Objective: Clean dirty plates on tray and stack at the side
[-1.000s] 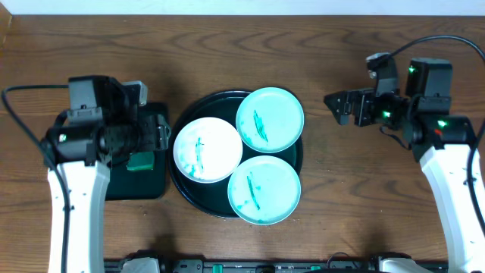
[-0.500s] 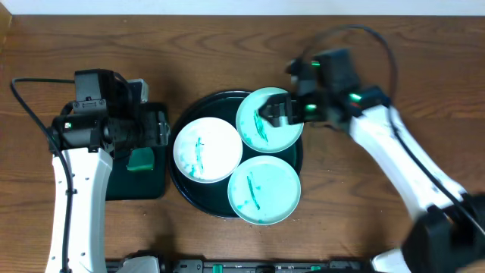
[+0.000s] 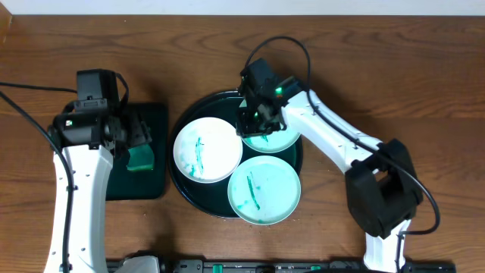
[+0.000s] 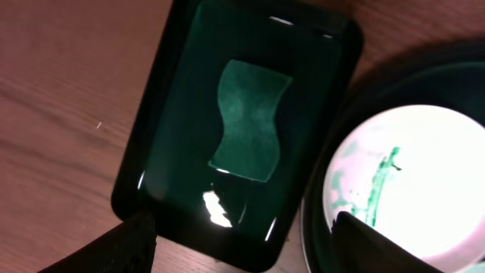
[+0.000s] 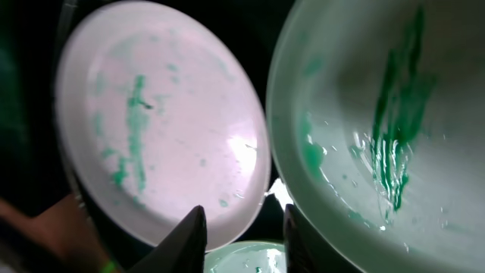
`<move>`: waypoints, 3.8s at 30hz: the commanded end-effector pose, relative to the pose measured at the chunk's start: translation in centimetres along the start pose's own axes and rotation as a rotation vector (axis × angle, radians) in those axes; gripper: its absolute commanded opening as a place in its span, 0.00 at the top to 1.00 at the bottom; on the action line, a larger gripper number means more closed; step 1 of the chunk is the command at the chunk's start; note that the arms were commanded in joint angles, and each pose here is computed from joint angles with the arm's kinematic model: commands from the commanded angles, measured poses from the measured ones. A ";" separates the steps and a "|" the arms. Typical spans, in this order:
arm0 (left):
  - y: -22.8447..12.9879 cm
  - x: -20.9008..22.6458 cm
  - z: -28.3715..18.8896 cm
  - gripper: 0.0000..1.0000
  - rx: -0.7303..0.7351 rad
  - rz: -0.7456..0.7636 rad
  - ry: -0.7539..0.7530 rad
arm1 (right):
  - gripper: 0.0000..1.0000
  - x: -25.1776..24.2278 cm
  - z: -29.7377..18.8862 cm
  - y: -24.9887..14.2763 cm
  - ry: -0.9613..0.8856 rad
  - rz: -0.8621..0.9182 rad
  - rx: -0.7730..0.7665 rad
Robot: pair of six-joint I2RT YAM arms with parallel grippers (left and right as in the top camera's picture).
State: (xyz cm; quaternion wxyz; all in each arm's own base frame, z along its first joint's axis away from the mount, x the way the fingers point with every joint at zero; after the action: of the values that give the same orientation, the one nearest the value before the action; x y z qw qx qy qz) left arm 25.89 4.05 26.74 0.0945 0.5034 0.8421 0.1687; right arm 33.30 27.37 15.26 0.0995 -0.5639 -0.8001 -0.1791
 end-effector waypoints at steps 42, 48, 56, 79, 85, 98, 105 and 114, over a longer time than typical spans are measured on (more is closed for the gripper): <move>1.1 -0.3 3.5 0.26 0.072 -0.015 0.113 | 0.70 2.8 2.6 -1.1 -0.193 -0.014 0.147; 1.1 -0.3 3.5 0.25 0.072 -0.015 0.114 | 0.73 2.9 4.2 -2.3 -0.266 0.021 0.131; 1.1 -0.3 3.5 0.26 0.072 -0.015 0.114 | 0.73 2.3 5.6 -2.9 -0.280 0.022 0.137; 0.8 0.5 5.1 0.26 0.117 0.023 0.125 | 0.99 0.6 8.0 -0.8 -0.191 -0.016 0.098; 1.7 0.7 5.7 0.31 0.138 0.071 -0.088 | 0.99 0.7 8.1 -0.9 -0.172 -0.050 0.106; 1.2 0.1 14.3 0.41 0.373 0.116 -0.131 | 0.99 0.8 8.1 -1.0 -0.162 -0.075 0.115; 0.1 0.2 18.1 0.51 0.479 0.132 -0.117 | 0.99 0.8 8.1 -0.9 -0.162 -0.075 0.115; 0.1 0.7 18.9 0.61 0.496 0.120 -0.160 | 0.99 0.8 8.1 -0.9 -0.159 -0.076 0.109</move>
State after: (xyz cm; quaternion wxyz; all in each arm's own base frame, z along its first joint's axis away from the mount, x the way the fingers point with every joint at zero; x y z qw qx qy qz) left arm 32.01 8.37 10.24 0.0145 0.5667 0.8222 -0.0508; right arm 32.52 31.27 9.50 0.0575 -0.5443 -0.8300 -0.1075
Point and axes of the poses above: each gripper's point midway between its finger pads, its own z axis out along the fingers, its own x axis along the line the jaws close on, y = z × x, the point moved 9 cm from there along -z, back along the fingers, and after that the axes turned 7 degrees about -z, right-handed, at the moved point
